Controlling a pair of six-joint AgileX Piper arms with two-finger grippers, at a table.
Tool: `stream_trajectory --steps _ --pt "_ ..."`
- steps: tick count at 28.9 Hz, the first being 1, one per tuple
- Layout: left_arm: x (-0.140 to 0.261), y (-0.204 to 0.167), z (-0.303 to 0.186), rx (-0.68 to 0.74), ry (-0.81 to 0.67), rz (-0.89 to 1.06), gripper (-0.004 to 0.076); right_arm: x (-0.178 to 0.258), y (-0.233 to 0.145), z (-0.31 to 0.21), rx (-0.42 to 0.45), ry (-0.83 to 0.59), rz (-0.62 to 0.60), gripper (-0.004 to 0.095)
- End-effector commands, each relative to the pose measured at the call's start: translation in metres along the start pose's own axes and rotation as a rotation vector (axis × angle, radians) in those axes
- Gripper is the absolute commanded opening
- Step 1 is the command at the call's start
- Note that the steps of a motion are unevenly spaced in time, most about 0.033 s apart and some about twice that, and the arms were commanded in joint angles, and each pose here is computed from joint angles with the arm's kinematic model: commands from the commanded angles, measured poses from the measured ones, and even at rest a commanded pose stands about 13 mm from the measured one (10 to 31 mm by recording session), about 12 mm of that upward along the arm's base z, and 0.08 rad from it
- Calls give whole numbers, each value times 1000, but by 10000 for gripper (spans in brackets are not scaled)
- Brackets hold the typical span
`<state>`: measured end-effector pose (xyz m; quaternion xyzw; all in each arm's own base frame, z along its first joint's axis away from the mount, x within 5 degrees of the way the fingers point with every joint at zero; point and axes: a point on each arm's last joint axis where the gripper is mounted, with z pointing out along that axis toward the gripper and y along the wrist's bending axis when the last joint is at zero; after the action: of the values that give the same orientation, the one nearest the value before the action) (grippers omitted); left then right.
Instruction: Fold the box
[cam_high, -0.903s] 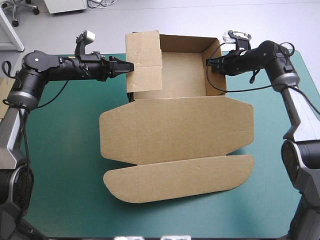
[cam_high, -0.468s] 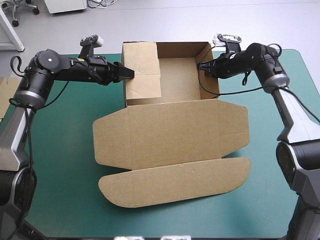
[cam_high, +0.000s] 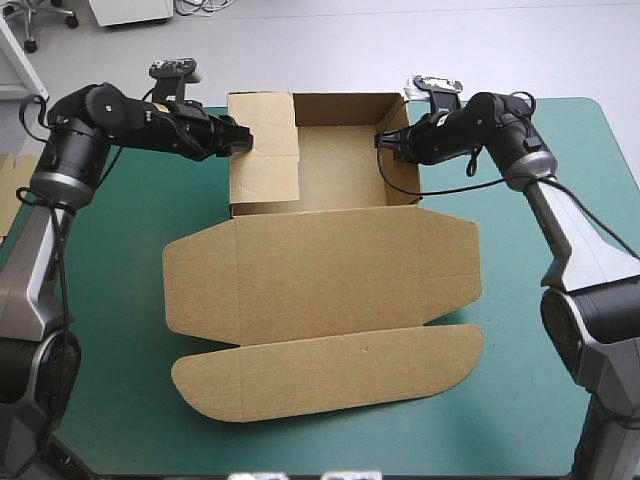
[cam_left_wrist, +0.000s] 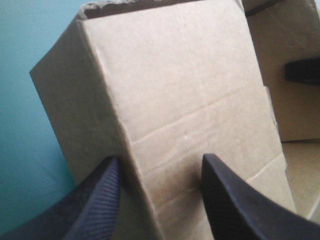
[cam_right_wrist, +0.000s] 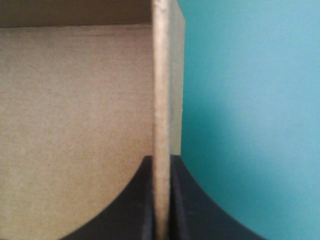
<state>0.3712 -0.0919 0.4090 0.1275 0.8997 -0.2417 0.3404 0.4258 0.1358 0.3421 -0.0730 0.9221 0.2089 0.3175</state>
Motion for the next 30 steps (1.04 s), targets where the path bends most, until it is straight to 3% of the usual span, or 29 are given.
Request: stream_trajectory --steps 1,23,27,30 --pt "-11 -17 -19 -21 -67 20 366 -16 20 -36 -59 -136 27 -11" --pt "-2 -19 0 -214 57 48 327 -14 22 -38 -69 -115 55 -11" --pt "2 -27 8 -271 95 98 310 -13 20 -39 -27 -105 37 -11" --pt "12 -26 25 -343 209 114 310 -12 19 -39 11 -95 14 -11"
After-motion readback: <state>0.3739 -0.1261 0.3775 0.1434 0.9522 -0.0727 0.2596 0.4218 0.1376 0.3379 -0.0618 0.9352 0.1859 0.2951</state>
